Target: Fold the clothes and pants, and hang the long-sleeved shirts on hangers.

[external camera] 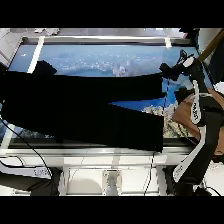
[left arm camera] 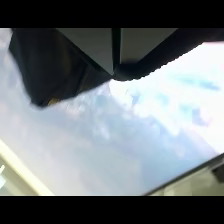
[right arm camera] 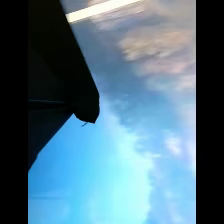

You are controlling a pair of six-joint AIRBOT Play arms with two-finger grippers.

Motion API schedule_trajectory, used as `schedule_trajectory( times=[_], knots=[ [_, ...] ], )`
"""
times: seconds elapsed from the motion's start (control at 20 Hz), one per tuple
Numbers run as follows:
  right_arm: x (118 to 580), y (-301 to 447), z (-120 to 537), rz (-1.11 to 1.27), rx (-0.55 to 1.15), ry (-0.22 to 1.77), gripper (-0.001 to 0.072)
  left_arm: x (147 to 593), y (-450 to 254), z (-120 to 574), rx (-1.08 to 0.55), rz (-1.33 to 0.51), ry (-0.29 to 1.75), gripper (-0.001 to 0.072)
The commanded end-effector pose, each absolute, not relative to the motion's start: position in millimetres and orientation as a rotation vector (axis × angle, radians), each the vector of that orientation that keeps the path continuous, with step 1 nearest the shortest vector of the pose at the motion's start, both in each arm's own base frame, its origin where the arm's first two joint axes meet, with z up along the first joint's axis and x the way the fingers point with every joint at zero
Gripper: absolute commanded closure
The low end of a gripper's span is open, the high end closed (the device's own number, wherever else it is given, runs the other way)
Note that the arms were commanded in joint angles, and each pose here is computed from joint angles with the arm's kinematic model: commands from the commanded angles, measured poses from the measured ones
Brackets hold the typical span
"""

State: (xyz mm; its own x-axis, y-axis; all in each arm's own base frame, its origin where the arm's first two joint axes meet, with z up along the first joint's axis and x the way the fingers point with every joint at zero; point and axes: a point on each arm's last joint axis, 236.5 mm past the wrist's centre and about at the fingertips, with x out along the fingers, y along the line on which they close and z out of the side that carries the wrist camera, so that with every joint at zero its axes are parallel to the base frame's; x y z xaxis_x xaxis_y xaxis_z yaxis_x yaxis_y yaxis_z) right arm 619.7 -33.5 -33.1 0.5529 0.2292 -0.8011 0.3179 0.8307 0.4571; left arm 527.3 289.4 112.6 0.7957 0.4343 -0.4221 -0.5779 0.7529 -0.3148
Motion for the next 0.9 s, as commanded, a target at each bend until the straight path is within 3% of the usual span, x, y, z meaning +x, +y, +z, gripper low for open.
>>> schedule_trajectory(
  times=[0.0, 0.35, 0.4, 0.45, 0.5, 0.55, 0.7, 0.85],
  knots=[
    [644, -44, -22, -0.108, 0.672, 0.877, 0.0699, 538, 293, 130, -0.47, 0.553, 0.229, 0.0695],
    [648, -47, -35, -0.127, 0.691, 0.87, 0.0698, 543, 293, 113, -0.475, 0.553, 0.252, 0.0692],
    [648, -47, -34, -0.126, 0.693, 0.871, 0.0692, 543, 291, 112, -0.476, 0.552, 0.261, 0.0662],
    [647, -43, -32, -0.116, 0.71, 0.874, 0.0548, 542, 289, 112, -0.477, 0.551, 0.269, 0.0424],
    [645, -42, -28, -0.108, 0.72, 0.885, 0.0337, 537, 287, 113, -0.482, 0.556, 0.293, 0.0091],
    [640, -41, -22, -0.101, 0.712, 0.904, 0.0269, 527, 287, 115, -0.491, 0.569, 0.326, 0.0004],
    [605, -51, 17, -0.066, 0.586, 0.983, 0.0269, 467, 295, 141, -0.361, 0.614, 0.487, 0.0004],
    [543, -64, 68, -0.033, 0.348, 1.102, 0.027, 359, 316, 166, -0.196, 0.756, 0.711, 0.0004]
  ],
)
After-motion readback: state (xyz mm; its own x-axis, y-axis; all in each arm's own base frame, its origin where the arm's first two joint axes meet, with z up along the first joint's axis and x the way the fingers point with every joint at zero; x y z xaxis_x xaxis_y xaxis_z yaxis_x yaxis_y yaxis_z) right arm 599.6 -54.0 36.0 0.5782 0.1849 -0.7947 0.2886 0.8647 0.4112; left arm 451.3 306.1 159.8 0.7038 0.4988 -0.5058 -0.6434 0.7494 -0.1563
